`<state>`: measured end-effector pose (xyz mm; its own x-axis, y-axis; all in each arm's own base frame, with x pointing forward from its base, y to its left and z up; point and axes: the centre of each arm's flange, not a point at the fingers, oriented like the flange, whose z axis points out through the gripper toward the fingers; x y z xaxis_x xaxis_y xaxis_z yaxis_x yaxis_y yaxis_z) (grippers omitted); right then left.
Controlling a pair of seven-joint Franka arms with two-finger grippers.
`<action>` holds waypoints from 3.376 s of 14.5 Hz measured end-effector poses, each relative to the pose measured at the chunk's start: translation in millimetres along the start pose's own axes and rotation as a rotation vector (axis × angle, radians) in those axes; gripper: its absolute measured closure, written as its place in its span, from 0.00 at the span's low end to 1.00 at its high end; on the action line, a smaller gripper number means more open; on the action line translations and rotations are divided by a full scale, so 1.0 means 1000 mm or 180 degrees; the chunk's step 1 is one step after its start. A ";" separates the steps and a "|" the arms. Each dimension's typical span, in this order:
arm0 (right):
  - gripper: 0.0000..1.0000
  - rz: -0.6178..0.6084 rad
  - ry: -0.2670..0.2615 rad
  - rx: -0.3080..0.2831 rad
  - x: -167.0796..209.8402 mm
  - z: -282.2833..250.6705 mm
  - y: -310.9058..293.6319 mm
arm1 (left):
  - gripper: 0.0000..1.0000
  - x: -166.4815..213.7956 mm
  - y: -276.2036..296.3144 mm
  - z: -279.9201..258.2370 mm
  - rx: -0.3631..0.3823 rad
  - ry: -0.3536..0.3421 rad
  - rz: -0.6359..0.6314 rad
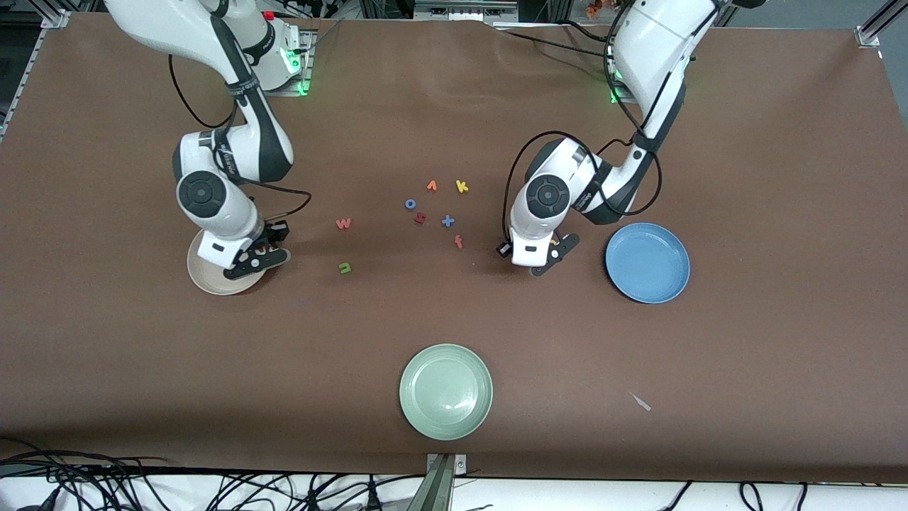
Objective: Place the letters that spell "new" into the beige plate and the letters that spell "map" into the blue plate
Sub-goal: 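Drop the orange letter onto the beige plate while the left gripper grasps blue E, then grasp the green letter with the right gripper while the left gripper carries E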
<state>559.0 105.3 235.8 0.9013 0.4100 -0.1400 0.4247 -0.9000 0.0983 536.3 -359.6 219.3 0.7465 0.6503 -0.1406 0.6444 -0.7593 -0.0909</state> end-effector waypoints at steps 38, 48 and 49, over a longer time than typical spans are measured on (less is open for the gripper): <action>0.33 0.0203 0.0110 0.0345 0.108 0.035 -0.137 | 0.73 0.166 -0.119 -0.063 0.0489 -0.0213 0.0823; 0.68 0.0210 0.0131 0.0345 0.110 0.030 -0.137 | 0.73 0.165 -0.120 -0.061 0.0503 -0.0225 0.0827; 0.74 0.0212 0.0130 0.0345 0.110 0.029 -0.136 | 0.73 0.164 -0.120 -0.061 0.0504 -0.0227 0.0827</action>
<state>597.4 268.5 178.2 0.9309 0.3524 -0.0963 0.3539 -0.9353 -0.0013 591.8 -160.1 266.9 0.8658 0.4350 -0.2474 0.3954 -0.8976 -0.1946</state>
